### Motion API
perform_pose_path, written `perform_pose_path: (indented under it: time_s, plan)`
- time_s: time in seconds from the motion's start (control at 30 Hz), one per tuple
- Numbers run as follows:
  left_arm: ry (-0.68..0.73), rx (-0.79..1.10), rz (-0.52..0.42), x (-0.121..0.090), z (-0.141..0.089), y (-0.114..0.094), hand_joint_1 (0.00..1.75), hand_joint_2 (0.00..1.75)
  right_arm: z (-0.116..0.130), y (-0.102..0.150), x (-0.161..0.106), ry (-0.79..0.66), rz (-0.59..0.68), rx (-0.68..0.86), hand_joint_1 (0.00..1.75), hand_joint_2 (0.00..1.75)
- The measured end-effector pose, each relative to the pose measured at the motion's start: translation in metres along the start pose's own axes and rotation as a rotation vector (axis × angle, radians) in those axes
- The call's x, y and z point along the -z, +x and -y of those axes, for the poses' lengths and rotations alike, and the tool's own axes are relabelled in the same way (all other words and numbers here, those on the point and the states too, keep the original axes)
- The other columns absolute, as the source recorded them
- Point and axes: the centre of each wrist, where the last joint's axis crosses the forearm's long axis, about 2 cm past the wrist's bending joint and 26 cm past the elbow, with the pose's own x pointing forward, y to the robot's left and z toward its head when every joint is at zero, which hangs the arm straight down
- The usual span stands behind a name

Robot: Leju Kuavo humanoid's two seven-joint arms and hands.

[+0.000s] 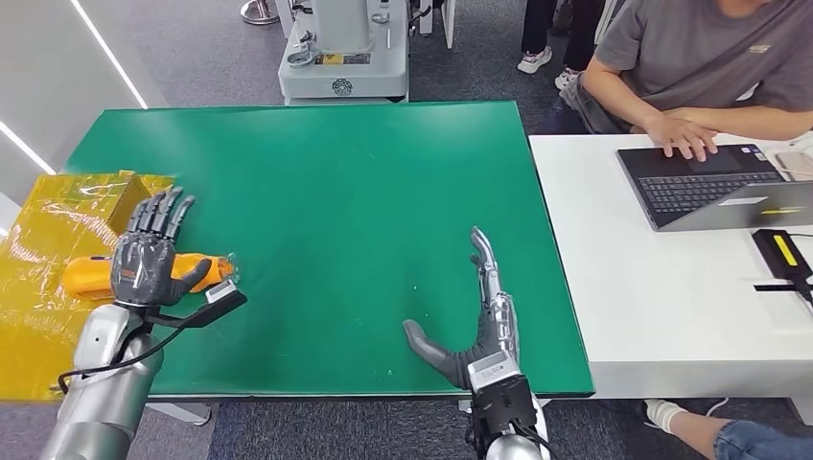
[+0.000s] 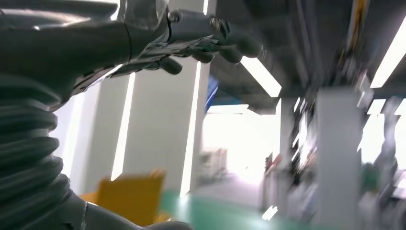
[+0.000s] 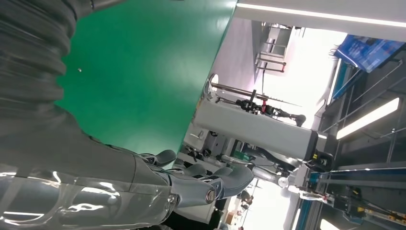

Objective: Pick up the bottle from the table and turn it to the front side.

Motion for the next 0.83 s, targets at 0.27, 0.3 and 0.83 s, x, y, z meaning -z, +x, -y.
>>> perform_pose_path:
  time_s: [0.27, 0.3, 0.83]
  plan:
    - [0.668, -0.536, -0.258, 0.030, -0.051, 0.051, 0.00, 1.75, -0.002, -0.004, -0.006, -0.010, -0.036, 0.023, 0.00, 1.75]
    - [0.705, -0.648, -0.267, 0.035, -0.055, 0.062, 0.00, 1.75, -0.002, -0.005, -0.007, -0.009, -0.040, 0.026, 0.00, 1.75]
    - [0.368, -2.019, -0.123, 0.053, -0.048, 0.210, 0.00, 1.75, -0.002, -0.010, 0.002, 0.007, -0.058, 0.004, 0.00, 1.75]
